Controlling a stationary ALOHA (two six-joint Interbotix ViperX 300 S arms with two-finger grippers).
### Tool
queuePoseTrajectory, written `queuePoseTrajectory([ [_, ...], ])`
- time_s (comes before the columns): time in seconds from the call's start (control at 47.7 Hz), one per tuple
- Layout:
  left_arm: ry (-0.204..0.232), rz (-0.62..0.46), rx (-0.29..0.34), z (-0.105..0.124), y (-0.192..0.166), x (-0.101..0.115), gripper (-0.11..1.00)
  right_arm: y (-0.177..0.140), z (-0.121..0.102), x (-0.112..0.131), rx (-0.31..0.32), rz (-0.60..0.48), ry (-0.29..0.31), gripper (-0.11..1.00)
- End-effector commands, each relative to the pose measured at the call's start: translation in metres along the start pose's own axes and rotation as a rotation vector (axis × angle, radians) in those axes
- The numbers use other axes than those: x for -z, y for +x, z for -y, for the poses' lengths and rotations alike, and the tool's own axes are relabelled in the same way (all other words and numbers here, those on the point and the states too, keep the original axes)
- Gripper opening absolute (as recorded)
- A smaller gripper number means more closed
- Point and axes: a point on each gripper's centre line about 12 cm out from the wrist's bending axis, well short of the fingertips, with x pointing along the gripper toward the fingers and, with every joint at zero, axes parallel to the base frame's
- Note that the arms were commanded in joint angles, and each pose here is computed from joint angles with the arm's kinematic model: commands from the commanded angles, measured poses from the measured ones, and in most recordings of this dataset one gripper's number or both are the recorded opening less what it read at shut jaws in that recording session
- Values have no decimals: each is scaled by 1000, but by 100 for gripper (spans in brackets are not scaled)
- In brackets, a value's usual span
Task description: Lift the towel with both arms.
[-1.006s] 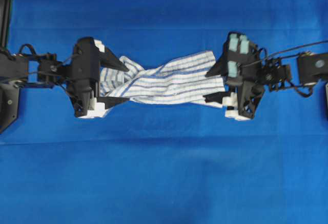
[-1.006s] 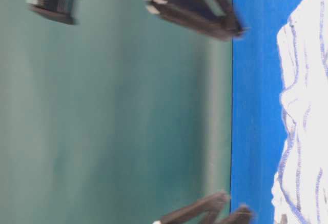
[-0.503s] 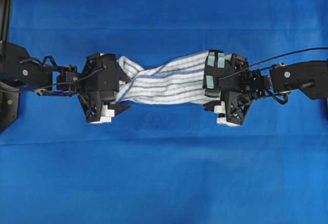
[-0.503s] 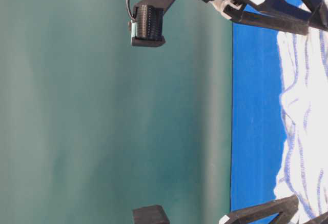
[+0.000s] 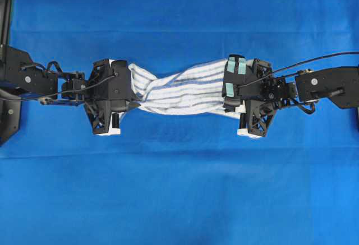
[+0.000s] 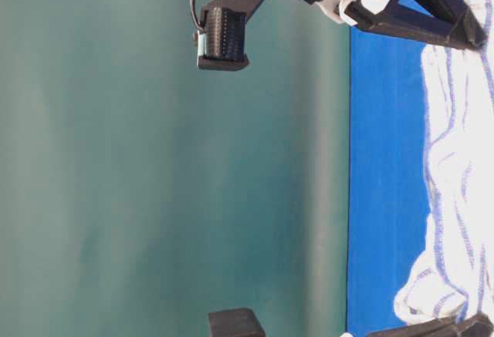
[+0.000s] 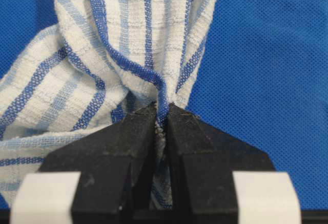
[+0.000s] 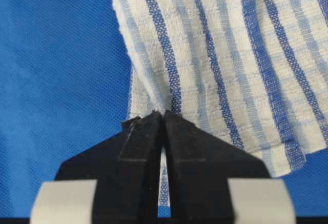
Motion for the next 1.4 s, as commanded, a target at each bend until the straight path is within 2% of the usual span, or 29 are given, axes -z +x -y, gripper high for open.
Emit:
queuePoseTrajectory([
  [0.0,1,32,-1,0,-1,-10,3,-5,-1,-9,-6,33,-2,1],
  [0.105,-1,44,-2,0,-4,-14,3,-7,-2,-11,-7,39,0,1],
  [0.23,-26,95,0,-1,-18,-36,3,-22,-3,-24,-8,86,6,1],
  [0.524,-95,200,8,-4,-77,-102,3,-101,-1,-69,19,232,17,1],
  [0.88,-85,473,7,-9,-165,-188,3,-204,2,-121,55,413,26,1],
  [1.131,-83,566,-1,-14,-206,-230,3,-269,4,-153,97,516,-17,1],
  [1.383,-74,637,-20,-21,-248,-267,3,-314,5,-177,120,589,-46,1],
])
